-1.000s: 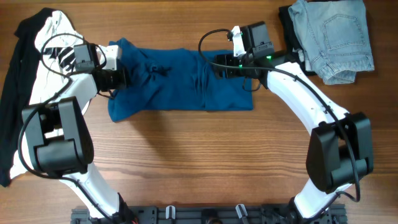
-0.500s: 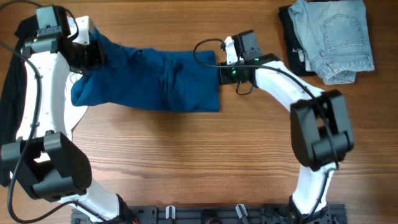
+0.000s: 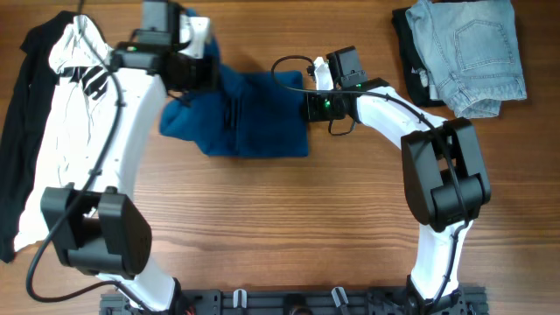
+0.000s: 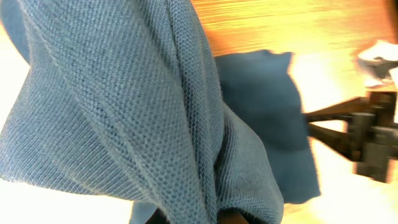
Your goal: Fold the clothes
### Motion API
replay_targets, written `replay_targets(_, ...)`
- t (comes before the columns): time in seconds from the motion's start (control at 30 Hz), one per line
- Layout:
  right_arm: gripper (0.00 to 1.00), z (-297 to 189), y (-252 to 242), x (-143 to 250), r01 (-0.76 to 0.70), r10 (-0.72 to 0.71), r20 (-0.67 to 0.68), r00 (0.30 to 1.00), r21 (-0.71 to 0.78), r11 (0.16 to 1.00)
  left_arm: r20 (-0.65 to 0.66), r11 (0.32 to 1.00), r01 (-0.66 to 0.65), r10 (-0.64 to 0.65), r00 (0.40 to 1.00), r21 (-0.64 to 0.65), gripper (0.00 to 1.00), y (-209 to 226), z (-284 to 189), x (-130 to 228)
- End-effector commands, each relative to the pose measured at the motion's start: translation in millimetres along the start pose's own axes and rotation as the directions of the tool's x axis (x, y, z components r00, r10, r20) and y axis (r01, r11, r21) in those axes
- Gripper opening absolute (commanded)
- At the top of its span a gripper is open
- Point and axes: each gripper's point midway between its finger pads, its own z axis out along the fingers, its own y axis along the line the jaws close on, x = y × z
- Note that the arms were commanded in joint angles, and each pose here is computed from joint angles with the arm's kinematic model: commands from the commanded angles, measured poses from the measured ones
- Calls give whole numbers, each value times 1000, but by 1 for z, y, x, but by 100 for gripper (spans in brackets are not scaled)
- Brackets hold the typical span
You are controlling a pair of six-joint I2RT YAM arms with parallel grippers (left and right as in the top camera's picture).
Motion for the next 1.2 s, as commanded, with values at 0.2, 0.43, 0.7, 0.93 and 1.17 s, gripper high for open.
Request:
replay_targets(0.2,4,-52,17,-45,-19,39,139,989,-144,989,-80,995,-77,83,993,69,4,-70,42,17)
replay_targets(0.43,41,-229,8,-108,2,67,481,874,-143,990,-51,985,-102,110,993,138,100,-91,49,12)
replay_targets(0.7,50,-257,3,-100,-26,84,498,863,-122,992,34,961,-119,114,993,249,100,-126,44,-5)
replay_targets(0.93,62,-217,15,-72,17,16,361,932,-87,996,243,959,241,-273,931,153,100,1,-57,-70)
replay_targets(1.17,66,-129,78,-51,174,-188,259,947,77,982,269,840,542,-530,804,33,100,135,-98,-37)
